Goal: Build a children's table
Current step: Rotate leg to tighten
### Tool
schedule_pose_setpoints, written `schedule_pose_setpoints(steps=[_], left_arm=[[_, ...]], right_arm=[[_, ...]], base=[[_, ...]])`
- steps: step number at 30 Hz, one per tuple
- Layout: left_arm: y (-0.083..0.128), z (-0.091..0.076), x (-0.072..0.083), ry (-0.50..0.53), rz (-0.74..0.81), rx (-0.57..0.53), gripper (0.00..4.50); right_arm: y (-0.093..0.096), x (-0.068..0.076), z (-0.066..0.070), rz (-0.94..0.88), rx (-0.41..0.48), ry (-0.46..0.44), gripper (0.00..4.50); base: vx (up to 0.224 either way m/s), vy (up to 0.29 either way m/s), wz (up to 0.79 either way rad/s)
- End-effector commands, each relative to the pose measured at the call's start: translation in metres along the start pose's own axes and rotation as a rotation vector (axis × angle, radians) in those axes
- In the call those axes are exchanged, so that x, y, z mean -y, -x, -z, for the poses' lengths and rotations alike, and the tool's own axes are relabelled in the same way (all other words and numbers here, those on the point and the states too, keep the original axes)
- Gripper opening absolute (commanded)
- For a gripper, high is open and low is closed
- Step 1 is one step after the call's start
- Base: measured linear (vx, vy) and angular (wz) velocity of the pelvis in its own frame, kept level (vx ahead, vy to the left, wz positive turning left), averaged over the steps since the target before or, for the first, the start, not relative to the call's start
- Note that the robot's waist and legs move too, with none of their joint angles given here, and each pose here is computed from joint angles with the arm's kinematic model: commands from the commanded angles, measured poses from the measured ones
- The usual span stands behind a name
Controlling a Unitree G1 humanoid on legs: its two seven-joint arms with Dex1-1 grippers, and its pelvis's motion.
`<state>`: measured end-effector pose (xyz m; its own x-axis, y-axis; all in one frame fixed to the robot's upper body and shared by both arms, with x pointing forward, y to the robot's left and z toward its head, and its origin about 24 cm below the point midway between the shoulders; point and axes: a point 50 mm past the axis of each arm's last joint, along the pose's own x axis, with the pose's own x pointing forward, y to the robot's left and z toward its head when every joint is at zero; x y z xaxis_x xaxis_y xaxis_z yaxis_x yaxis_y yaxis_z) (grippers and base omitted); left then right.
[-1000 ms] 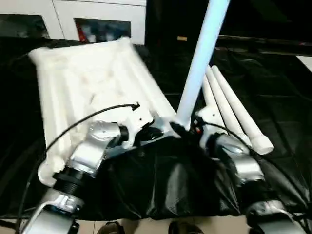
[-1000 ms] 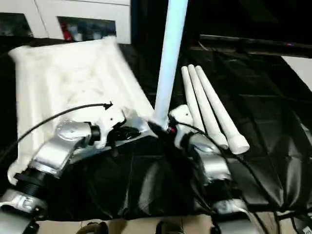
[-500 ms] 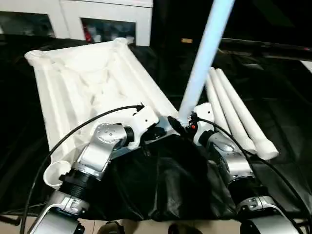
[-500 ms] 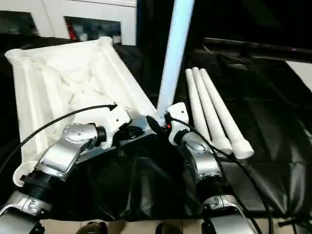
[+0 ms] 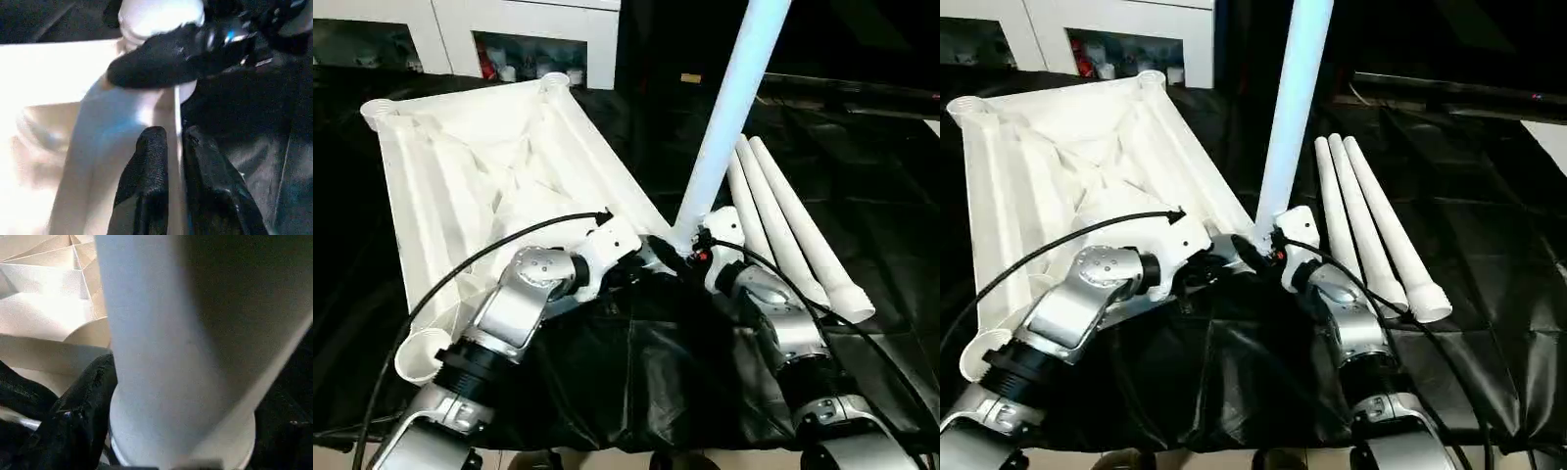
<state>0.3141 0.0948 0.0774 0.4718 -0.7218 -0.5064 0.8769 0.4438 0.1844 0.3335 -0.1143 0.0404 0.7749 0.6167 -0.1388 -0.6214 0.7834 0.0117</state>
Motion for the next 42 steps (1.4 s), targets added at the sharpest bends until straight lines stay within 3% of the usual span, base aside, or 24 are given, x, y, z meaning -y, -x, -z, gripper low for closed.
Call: schedule_pose_setpoints(steps=[1, 5, 14, 20, 24, 27, 30, 31, 38, 42], left_arm=[[0.001, -0.001, 0.0, -0.011, 0.012, -0.031, 0.69], [0.005, -0.002, -0.001, 0.036, 0.003, -0.02, 0.69], [0.002, 0.002, 0.003, 0.091, 0.044, 0.003, 0.02], [0.001, 0.005, 0.004, 0.092, 0.071, 0.004, 0.01], [0.002, 0.008, 0.01, 0.01, 0.154, 0.013, 0.01], [0.005, 0.007, 0.016, -0.061, 0.253, 0.053, 0.0], [0.01, 0.009, 0.018, -0.094, 0.318, 0.046, 0.0], [0.012, 0.012, 0.016, -0.108, 0.331, 0.033, 0.0], [0.018, 0.017, 0.01, -0.145, 0.391, 0.015, 0.0], [0.019, 0.018, 0.008, -0.154, 0.404, 0.01, 0.0]], right_arm=[[0.006, -0.001, 0.016, -0.006, -0.069, -0.03, 3.51], [0.006, -0.001, 0.016, -0.014, -0.068, -0.028, 3.51], [0.007, -0.002, 0.015, -0.052, -0.064, -0.022, 3.51], [0.009, 0.0, 0.014, -0.061, -0.064, -0.015, 3.51], [0.014, 0.0, 0.014, -0.113, -0.057, -0.021, 3.51], [0.018, 0.001, 0.014, -0.169, -0.062, -0.03, 3.85], [0.026, 0.002, 0.014, -0.241, -0.08, 0.017, 3.95], [0.031, 0.002, 0.013, -0.297, -0.088, 0.043, 4.17], [0.05, 0.001, 0.014, -0.49, -0.142, 0.1, 4.17], [0.051, 0.001, 0.014, -0.501, -0.153, 0.128, 4.03]], base=[[0.0, 0.0, 0.0], [0.0, 0.0, 0.0], [0.0, 0.0, 0.0], [0.0, 0.0, 0.0], [0.0, 0.0, 0.0], [0.0, 0.0, 0.0], [0.0, 0.0, 0.0], [0.0, 0.0, 0.0], [0.0, 0.0, 0.0], [0.0, 0.0, 0.0]])
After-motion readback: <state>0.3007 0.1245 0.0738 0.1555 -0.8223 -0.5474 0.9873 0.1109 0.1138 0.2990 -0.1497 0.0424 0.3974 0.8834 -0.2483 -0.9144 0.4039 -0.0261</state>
